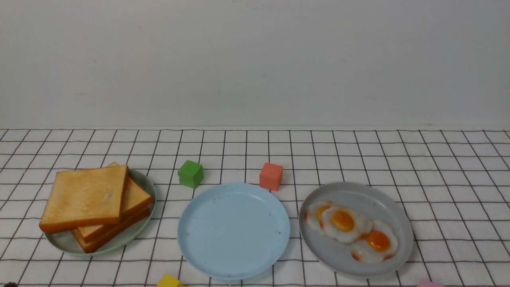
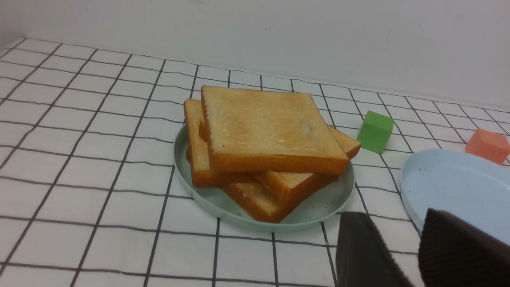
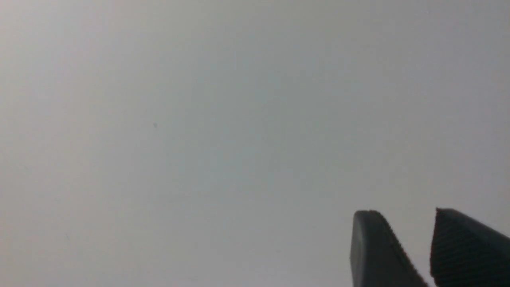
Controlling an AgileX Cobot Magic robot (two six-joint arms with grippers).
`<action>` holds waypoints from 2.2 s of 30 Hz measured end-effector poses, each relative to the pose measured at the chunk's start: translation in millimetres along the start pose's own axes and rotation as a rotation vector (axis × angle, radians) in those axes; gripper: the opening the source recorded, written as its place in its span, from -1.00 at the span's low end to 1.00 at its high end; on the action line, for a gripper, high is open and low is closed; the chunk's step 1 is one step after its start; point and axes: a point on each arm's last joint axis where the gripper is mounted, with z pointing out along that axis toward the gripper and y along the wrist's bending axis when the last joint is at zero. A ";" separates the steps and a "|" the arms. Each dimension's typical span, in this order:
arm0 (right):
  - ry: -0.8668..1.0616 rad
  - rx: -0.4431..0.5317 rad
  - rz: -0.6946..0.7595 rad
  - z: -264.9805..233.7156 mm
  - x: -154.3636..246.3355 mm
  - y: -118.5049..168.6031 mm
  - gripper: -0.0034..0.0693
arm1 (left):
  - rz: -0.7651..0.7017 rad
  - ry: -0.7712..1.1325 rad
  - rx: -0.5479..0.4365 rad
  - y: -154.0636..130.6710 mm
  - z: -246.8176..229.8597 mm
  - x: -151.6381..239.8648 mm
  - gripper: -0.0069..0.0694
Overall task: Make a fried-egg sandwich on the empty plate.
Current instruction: Use the left arm to grab a slice of bread
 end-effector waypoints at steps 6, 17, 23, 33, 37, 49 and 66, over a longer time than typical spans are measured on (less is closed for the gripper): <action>-0.056 -0.017 0.117 5.8 -21.2 4.5 -0.24 | -0.191 -0.338 0.171 -12.2 -6.4 -31.1 -0.20; 0.103 0.097 0.110 92.1 -140.9 20.0 -0.24 | -0.317 -0.563 0.267 -36.7 -45.2 -164.4 -0.20; 0.473 0.267 0.100 135.9 -118.9 6.1 -0.24 | -0.440 -0.171 0.098 -40.0 -11.9 -188.8 -0.20; 0.937 0.352 0.206 167.5 -37.7 -2.2 -0.24 | -0.388 0.303 -0.142 -32.2 78.7 -146.1 -0.20; 1.103 0.190 0.180 169.6 -15.1 18.8 -0.24 | -0.392 0.405 -0.183 -30.5 103.5 -130.6 -0.20; 1.376 -0.224 0.071 162.1 21.9 64.8 -0.24 | -0.395 0.505 -0.389 6.0 168.4 -155.9 -0.20; 1.380 -0.237 0.058 161.5 22.0 65.2 -0.24 | -0.535 0.770 -0.129 116.8 224.8 -122.7 -0.13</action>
